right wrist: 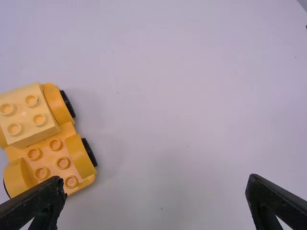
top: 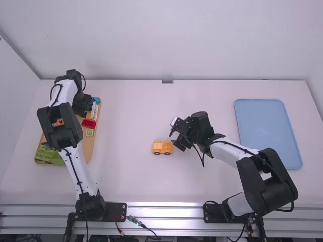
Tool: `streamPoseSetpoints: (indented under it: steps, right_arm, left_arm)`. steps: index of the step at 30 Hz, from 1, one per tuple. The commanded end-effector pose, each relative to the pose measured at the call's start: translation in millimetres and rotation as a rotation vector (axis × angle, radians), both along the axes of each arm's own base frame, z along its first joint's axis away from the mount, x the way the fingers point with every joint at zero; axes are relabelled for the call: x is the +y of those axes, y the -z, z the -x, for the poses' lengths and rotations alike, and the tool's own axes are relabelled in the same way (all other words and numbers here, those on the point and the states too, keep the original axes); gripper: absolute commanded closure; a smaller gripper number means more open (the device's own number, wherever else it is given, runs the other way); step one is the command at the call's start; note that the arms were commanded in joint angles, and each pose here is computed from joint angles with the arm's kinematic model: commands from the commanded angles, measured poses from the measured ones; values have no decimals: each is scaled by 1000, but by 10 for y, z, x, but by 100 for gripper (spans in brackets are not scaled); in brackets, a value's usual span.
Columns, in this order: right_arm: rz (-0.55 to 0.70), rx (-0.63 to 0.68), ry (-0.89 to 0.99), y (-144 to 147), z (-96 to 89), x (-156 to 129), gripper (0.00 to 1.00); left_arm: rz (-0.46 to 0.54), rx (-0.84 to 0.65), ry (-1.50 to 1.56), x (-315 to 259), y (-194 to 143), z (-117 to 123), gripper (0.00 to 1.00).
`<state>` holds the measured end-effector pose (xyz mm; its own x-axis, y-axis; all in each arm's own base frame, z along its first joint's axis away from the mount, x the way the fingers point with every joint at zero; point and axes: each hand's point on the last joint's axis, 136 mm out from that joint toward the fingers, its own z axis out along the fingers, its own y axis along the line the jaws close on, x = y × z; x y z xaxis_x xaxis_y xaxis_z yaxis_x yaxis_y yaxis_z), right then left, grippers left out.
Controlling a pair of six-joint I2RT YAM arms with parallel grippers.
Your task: Assemble lego blocks to make yellow taxi
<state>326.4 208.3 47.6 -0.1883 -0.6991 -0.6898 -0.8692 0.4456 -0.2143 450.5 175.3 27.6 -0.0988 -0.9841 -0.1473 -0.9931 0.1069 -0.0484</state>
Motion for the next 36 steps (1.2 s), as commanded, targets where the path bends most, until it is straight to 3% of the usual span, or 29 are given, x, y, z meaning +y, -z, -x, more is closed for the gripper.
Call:
streamPoseSetpoints:
  steps: [1, 20, 26, 36]
  right_arm:
    - [-13, -13, 3, -80, 1, 5, 1]
    - [-6, 0, 5, -55, 19, -12, 1]
    - [-5, 3, 4, -50, 26, -13, 1]
    - [-4, 2, 2, -51, 26, -11, 1]
  left_arm:
    - [2, 28, 3, -31, 111, 71, 46]
    - [85, -6, 16, -184, 288, 39, 47]
    - [67, 1, 14, -152, 310, 56, 48]
    - [108, -48, 69, -239, 467, -17, 53]
